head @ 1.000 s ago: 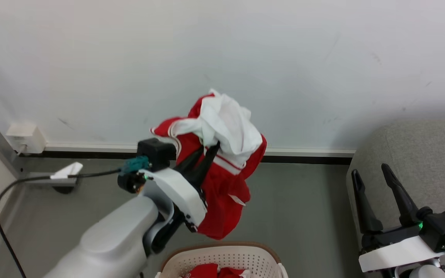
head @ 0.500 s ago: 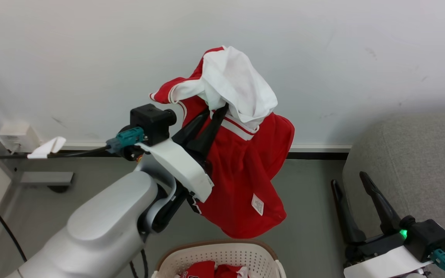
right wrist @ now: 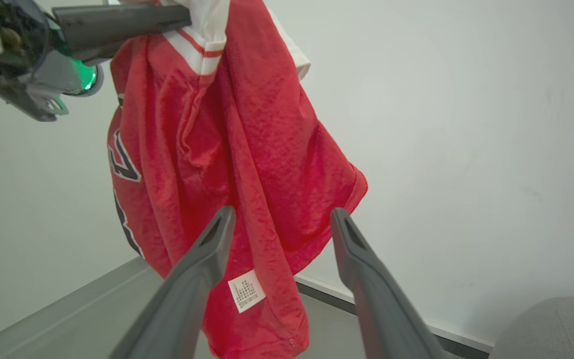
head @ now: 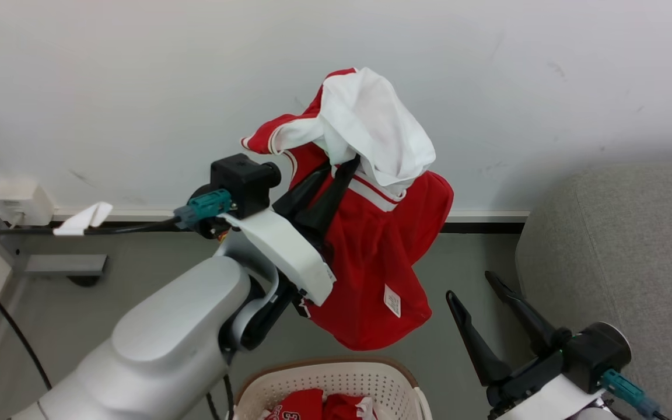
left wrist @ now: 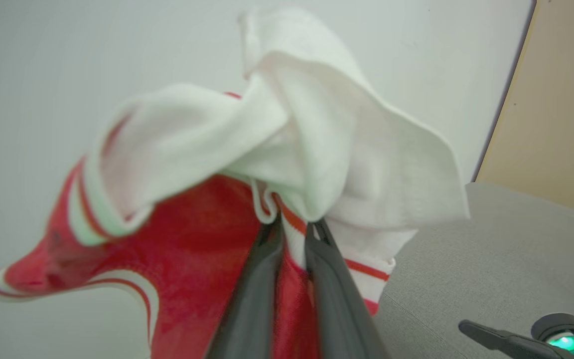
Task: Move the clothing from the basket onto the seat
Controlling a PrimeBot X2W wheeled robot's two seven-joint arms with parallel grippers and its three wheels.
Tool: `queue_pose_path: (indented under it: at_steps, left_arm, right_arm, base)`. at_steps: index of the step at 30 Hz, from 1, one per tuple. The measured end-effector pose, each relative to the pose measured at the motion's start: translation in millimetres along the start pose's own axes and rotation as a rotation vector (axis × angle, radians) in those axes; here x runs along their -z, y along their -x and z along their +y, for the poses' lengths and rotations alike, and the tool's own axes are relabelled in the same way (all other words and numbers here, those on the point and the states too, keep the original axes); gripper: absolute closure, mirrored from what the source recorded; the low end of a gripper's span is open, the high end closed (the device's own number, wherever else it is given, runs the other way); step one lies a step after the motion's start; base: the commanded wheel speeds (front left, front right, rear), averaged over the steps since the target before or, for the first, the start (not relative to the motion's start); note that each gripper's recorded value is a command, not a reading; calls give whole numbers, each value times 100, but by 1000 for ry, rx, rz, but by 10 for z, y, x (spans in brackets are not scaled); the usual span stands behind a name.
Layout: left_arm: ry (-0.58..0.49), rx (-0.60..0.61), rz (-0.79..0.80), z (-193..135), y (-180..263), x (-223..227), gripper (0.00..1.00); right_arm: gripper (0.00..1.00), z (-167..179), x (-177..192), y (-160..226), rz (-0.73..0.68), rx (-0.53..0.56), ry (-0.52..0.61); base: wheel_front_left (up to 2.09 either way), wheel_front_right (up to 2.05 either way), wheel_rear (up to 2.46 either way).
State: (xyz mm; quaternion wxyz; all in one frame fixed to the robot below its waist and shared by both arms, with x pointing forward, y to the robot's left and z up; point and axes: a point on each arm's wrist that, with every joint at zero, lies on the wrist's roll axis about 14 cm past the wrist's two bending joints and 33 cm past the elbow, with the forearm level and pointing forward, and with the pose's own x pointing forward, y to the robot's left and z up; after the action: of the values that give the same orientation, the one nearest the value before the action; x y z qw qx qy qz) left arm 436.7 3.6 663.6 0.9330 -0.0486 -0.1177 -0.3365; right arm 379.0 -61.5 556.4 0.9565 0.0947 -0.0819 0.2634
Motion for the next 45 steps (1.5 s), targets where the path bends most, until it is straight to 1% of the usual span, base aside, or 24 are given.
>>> queue_pose_path:
  at_steps: [8, 19, 25, 27, 33, 34, 35, 36, 37, 45]
  left_arm:
    - [9, 25, 8, -103, 28, 29, 100]
    - [17, 38, 20, -198, 157, 20, 100]
    - [23, 49, 30, -283, 240, 38, 100]
    - [24, 56, 44, -329, 285, 62, 100]
    - [24, 49, 50, -352, 375, 62, 100]
    - [21, 41, 53, -328, 394, 68, 100]
    - [19, 33, 56, -306, 410, 74, 100]
    - [18, 27, 58, -290, 422, 78, 100]
    - [18, 23, 60, -280, 430, 81, 100]
    - [27, -4, 63, -185, 440, 113, 100]
  right_arm:
    - [0, 164, 257, -217, 95, -93, 28]
    - [0, 318, 504, -540, 178, -154, 36]
    - [0, 481, 618, -672, 211, -195, 31]
    - [0, 595, 687, -708, 233, -232, 33]
    - [0, 828, 692, -796, 238, -305, 40]
    - [5, 854, 688, -803, 237, -314, 42]
    - [51, 876, 685, -808, 237, -322, 44]
    - [73, 891, 685, -808, 238, -328, 47]
    - [100, 898, 686, -806, 239, -331, 47]
    - [100, 827, 585, -794, 209, -319, 39]
  base:
    - [0, 0, 0]
    - [0, 0, 0]
    - [0, 0, 0]
    - [0, 0, 0]
    - [0, 0, 0]
    - [0, 0, 0]
    - [0, 0, 0]
    - [0, 0, 0]
    - [0, 0, 0]
    - [0, 0, 0]
